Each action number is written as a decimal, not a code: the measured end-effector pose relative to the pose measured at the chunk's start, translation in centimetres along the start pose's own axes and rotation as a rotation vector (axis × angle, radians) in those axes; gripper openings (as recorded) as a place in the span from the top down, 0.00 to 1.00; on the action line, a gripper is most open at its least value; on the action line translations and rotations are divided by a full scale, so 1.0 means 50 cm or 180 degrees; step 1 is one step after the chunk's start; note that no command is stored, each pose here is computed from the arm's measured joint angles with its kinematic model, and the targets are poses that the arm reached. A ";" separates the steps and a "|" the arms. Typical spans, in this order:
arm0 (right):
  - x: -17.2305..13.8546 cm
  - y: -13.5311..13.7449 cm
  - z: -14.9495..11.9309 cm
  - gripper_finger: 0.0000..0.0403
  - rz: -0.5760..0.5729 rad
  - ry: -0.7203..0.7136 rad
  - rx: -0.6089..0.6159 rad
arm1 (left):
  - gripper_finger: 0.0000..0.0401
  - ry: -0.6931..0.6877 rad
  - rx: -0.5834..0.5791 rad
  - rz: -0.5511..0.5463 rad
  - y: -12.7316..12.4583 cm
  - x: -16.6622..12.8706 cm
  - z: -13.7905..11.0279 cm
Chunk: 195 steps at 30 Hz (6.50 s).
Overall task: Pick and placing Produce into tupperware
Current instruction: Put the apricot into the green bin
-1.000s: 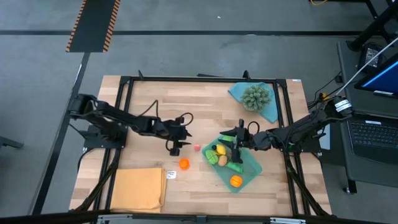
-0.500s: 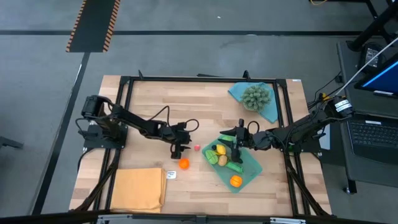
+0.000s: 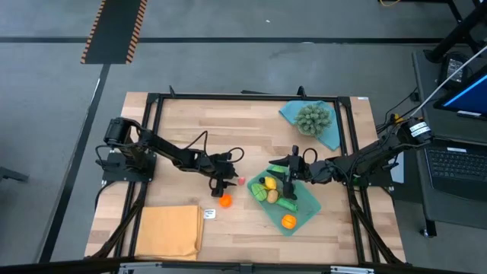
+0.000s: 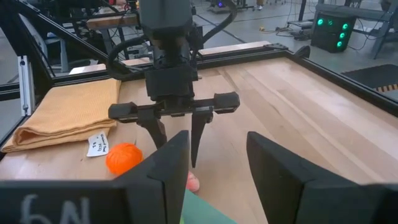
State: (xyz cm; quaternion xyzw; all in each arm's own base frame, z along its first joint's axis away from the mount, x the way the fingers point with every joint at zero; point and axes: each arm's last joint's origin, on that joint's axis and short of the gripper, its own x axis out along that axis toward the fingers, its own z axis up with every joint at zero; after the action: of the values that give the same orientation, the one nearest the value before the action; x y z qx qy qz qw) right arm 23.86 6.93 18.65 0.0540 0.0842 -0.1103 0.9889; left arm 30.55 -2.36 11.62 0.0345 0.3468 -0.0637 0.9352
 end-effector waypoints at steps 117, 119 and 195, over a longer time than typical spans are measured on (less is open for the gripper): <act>0.000 0.001 0.004 0.60 0.0015 -0.0053 0.0035 | 0.93 -0.0174 -0.0091 0.0256 0.009 0.063 -0.004; 0.000 0.001 0.004 0.60 0.0015 -0.0053 0.0035 | 0.95 -0.0173 -0.0090 0.0256 0.009 0.063 -0.004; -0.196 -0.081 -0.045 0.60 0.0660 -0.0440 -0.0248 | 0.98 -0.0500 0.0391 -0.0521 0.074 0.021 0.262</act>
State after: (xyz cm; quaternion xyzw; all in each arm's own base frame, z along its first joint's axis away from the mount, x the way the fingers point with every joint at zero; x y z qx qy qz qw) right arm 13.19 5.33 17.84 0.0161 0.0141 -0.0076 0.9997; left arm 40.30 -0.23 20.91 0.0582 0.2695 -0.1635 0.9472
